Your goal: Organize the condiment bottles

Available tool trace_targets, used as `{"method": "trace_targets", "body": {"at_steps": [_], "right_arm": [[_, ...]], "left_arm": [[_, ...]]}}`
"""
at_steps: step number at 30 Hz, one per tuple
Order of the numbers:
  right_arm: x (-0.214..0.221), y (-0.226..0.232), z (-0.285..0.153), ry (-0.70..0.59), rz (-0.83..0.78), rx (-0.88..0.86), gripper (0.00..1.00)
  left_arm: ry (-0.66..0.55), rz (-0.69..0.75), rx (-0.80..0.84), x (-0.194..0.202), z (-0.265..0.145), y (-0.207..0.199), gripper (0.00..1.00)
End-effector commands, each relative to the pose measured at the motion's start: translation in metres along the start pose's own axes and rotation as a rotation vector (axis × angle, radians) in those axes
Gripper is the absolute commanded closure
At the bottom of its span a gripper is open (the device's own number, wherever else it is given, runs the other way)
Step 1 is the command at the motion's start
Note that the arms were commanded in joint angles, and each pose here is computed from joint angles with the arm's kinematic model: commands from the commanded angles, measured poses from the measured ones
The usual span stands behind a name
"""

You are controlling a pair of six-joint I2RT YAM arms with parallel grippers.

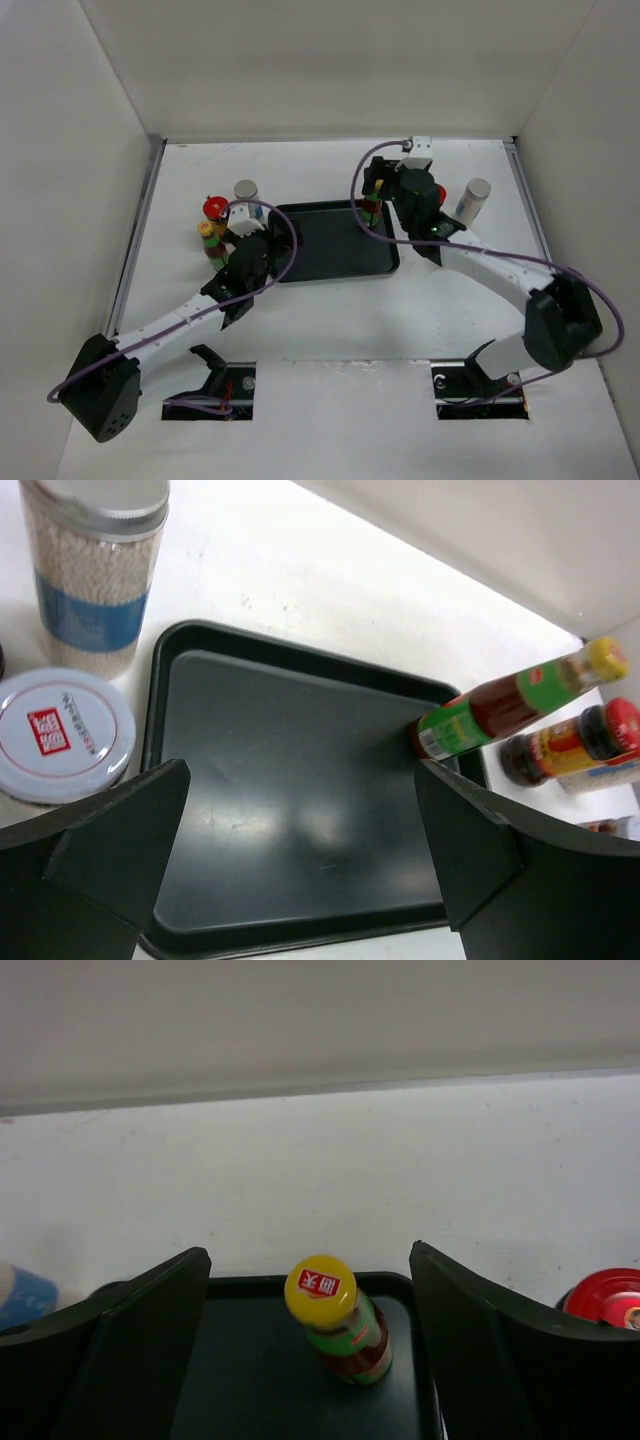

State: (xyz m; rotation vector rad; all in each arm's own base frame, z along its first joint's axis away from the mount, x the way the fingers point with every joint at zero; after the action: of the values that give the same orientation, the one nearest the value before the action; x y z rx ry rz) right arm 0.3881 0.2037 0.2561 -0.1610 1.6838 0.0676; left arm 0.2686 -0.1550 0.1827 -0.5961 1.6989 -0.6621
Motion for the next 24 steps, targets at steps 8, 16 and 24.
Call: {"method": "trace_targets", "body": {"at_steps": [8,16,24], "right_arm": [[-0.001,-0.001,-0.093,-0.1,0.195,-0.132,0.83],[0.024,0.004,-0.107,-0.086,0.252,-0.165,0.73],[0.031,0.001,-0.108,-0.075,0.266,-0.159,0.61]], "left_arm": [[-0.119,0.104,-0.034,-0.05,-0.017,-0.036,0.69],[-0.318,0.229,-0.36,-0.108,-0.046,-0.004,0.38],[-0.223,0.264,-0.352,-0.105,0.018,-0.02,0.24]]}}
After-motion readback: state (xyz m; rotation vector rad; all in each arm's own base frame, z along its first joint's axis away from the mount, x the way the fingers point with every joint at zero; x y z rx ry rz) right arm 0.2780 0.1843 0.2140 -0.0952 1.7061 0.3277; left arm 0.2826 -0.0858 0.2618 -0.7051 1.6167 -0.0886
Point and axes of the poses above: each gripper's point midway between its finger pads, its own z axis out along the fingers, its own y axis along the line the jaws close on, x = y × z, the point moved 5 cm from there along -z, back along the fingers, and after that the axes turned 14 degrees about -z, right-handed, at the moved point
